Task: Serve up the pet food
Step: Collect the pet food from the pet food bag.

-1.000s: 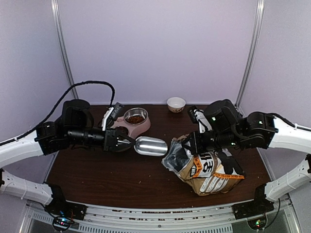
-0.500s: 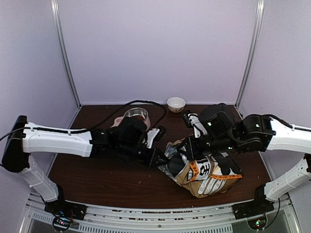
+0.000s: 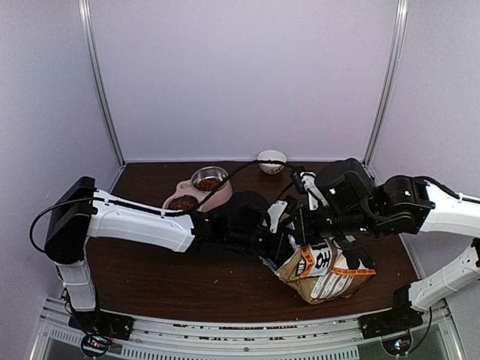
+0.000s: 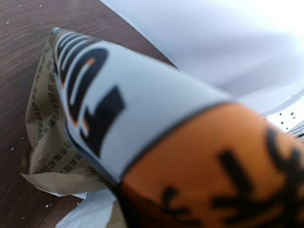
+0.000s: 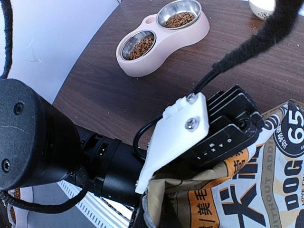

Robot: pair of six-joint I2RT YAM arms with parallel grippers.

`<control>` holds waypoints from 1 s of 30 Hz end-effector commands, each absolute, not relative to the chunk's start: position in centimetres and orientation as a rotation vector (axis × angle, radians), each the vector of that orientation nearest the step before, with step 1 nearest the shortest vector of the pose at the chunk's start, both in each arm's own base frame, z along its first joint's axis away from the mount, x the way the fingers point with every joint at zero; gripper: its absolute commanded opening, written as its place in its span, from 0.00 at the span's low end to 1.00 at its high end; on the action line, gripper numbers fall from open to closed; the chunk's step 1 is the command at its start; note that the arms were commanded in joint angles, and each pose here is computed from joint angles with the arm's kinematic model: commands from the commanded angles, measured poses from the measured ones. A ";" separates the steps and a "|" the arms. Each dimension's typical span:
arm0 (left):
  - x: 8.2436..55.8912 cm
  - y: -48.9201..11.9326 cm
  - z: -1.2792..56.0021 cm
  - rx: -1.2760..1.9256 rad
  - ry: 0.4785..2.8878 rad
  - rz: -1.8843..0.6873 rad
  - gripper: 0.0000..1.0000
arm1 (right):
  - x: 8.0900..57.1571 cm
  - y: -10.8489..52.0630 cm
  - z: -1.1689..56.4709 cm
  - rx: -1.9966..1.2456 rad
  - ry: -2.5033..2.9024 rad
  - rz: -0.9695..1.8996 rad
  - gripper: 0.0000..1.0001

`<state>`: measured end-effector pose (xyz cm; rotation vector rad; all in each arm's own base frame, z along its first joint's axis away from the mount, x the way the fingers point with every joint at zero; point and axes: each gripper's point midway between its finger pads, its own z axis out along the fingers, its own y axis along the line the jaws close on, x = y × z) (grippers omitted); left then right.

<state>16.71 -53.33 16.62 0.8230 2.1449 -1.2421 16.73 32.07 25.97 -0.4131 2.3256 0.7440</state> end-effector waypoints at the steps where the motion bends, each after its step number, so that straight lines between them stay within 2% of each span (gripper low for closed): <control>1: 14.1 -55.1 20.2 0.919 1.909 -1.457 0.00 | 15.9 34.7 32.4 -0.371 2.133 1.041 0.00; 13: 12.1 -53.3 22.7 0.958 1.824 -1.638 0.00 | 16.1 33.8 32.4 -0.314 2.147 1.037 0.00; 30: 14.5 -45.8 24.4 0.577 1.939 -1.759 0.00 | 16.8 32.1 32.0 -0.235 2.150 1.019 0.00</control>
